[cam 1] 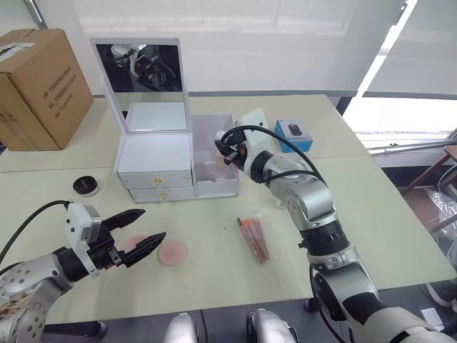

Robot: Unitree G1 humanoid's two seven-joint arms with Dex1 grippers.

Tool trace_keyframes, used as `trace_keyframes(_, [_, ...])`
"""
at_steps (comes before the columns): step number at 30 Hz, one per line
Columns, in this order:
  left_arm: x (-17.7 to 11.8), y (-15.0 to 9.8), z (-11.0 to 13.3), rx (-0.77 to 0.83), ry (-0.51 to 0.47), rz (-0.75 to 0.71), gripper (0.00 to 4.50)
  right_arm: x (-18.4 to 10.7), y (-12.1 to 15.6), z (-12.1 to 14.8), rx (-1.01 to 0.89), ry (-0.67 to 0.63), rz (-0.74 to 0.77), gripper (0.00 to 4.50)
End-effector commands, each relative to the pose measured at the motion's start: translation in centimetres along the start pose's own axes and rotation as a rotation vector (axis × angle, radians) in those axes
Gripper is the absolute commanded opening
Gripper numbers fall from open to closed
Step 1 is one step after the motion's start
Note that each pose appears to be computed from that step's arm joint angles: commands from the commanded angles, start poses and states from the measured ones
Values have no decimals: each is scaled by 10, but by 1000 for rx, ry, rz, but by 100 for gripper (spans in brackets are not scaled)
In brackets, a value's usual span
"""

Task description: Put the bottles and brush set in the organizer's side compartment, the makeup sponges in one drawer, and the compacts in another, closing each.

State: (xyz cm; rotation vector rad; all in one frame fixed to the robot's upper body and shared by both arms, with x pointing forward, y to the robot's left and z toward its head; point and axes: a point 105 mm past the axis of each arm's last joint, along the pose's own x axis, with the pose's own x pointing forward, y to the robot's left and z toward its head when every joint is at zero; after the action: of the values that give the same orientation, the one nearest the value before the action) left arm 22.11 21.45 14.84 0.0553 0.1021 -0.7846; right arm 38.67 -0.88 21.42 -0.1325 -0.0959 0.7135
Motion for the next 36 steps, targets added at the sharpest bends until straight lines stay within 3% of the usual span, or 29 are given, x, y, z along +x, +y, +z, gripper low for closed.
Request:
trace_keyframes(1, [0,0,9,39,-22,3,450,1,-1,-7,8,15,-5,93])
trace_keyframes(4, [0,2,10,42,-24,9,450,-1,1,-6,30,4,3,93])
trace_keyframes(9, [0,2,10,46,-21,10,450,-10,7,25,62,-91,43,93])
trace_keyframes(13, [-1,4,11,48,-17,11,450,-13,14,34,66,-96,75,93])
trace_keyframes(25, [0,5,17,65,-15,15,450,-2,5,-11,7,-12,24,93])
trace_keyframes(30, [-1,5,17,65,-11,17,450,-5,-3,-37,-43,58,-8,93])
trace_keyframes(36, [-4,6,17,64,-2,29,450,-10,-5,-51,-38,97,-22,93])
